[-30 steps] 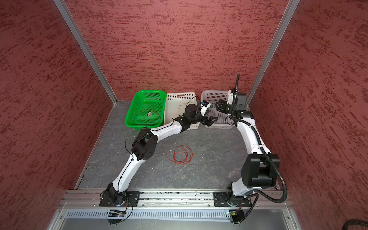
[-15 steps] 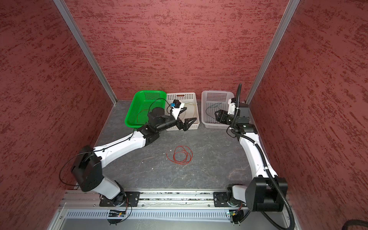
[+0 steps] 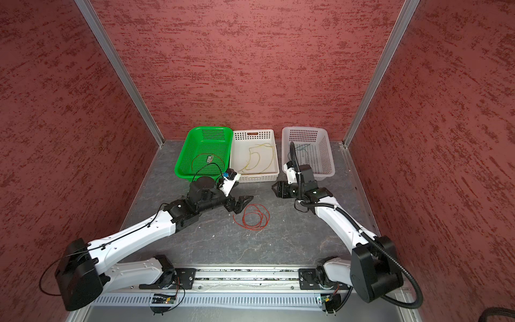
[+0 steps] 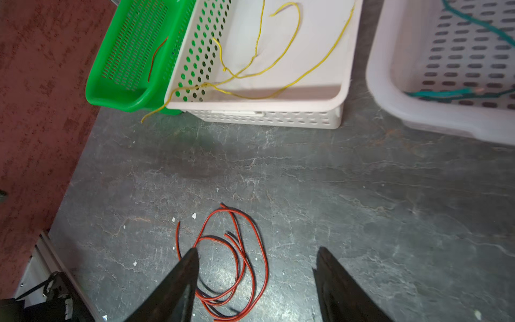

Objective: Untangle and sort cables by color
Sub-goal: Pick up the cable from the center of the table.

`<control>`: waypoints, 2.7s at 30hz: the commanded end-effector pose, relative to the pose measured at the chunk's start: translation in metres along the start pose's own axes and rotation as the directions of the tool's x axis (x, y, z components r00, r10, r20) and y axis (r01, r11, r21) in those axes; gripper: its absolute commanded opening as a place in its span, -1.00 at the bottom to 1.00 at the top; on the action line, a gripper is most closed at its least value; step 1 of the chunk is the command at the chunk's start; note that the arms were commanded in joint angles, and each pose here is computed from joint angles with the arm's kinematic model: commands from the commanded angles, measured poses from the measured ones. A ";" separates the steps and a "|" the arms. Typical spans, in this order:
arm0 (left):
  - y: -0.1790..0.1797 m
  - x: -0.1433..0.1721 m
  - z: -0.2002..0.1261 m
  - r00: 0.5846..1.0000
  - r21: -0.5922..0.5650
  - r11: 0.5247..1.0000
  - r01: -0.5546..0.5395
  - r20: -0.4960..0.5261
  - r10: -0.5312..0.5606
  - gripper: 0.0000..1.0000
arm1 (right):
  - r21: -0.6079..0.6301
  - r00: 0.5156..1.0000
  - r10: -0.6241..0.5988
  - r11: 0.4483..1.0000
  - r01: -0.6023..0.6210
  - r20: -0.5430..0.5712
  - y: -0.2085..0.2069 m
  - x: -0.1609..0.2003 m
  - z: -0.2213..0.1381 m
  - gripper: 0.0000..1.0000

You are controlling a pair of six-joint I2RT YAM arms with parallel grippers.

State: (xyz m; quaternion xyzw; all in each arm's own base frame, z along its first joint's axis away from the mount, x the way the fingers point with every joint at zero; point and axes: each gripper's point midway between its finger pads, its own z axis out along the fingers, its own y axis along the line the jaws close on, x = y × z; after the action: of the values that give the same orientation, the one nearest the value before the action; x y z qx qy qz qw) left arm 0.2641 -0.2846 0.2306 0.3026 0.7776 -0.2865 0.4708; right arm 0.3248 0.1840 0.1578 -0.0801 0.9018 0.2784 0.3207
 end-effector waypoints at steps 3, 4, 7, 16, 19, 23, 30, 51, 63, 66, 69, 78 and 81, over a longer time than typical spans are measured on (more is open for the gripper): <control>0.015 0.063 -0.010 0.971 -0.081 0.997 0.017 -0.237 -0.036 0.99 | 0.002 0.998 -0.061 0.998 0.061 -0.018 0.019 0.009 0.023 0.32; 0.018 0.073 -0.010 0.962 -0.101 0.995 0.024 -0.268 -0.051 0.99 | 0.008 0.998 -0.064 0.998 0.064 -0.031 0.019 0.013 0.027 0.31; 0.024 0.100 -0.009 0.936 -0.130 0.990 0.054 -0.340 -0.095 0.99 | 0.032 0.996 -0.064 0.997 0.066 -0.061 0.018 0.023 0.033 0.29; 0.023 0.159 0.018 0.851 -0.109 0.986 0.128 -0.499 -0.165 0.86 | 0.077 0.987 -0.067 0.994 0.079 -0.149 0.016 0.054 0.041 0.15; 0.018 0.164 0.021 0.854 -0.076 0.988 0.135 -0.497 -0.155 0.86 | 0.074 0.980 -0.075 0.993 0.090 -0.183 0.021 0.068 0.041 0.08; 0.015 0.169 0.020 0.865 -0.056 0.989 0.138 -0.480 -0.148 0.84 | 0.082 0.967 -0.064 0.993 0.087 -0.246 0.025 0.097 0.042 0.00; 0.020 0.173 0.021 0.875 -0.076 0.988 0.133 -0.459 -0.153 0.84 | 0.052 0.944 -0.090 0.992 0.112 -0.316 0.044 0.138 0.047 -0.03; 0.030 0.154 0.005 0.913 -0.076 0.984 0.161 -0.367 -0.178 0.85 | 0.001 0.760 -0.485 0.843 0.538 -0.432 0.044 0.163 0.056 0.05; 0.032 0.155 0.004 0.918 -0.073 0.983 0.169 -0.352 -0.184 0.85 | 0.060 0.730 -0.495 0.807 0.587 -0.472 0.032 0.163 0.066 0.04; 0.032 0.155 0.004 0.918 -0.073 0.983 0.170 -0.351 -0.185 0.85 | 0.063 0.733 -0.501 0.805 0.590 -0.461 0.035 0.159 0.068 0.02; 0.032 0.155 0.004 0.918 -0.071 0.982 0.172 -0.351 -0.187 0.85 | 0.068 0.730 -0.506 0.800 0.597 -0.460 0.034 0.158 0.070 -0.03; 0.031 0.154 0.004 0.920 -0.063 0.983 0.171 -0.346 -0.183 0.85 | 0.030 0.711 -0.524 0.795 0.605 -0.469 0.037 0.163 0.074 -0.49; 0.030 0.153 0.004 0.922 -0.056 0.984 0.170 -0.344 -0.179 0.84 | 0.022 0.713 -0.530 0.796 0.605 -0.460 0.040 0.161 0.075 -0.60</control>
State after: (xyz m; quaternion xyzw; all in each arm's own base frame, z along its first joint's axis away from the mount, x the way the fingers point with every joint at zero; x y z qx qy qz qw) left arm 0.2313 -0.2353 0.0804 0.2723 0.8819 -0.2491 0.2932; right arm 0.2207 0.2534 0.0199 -0.3735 0.9094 0.0539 0.1752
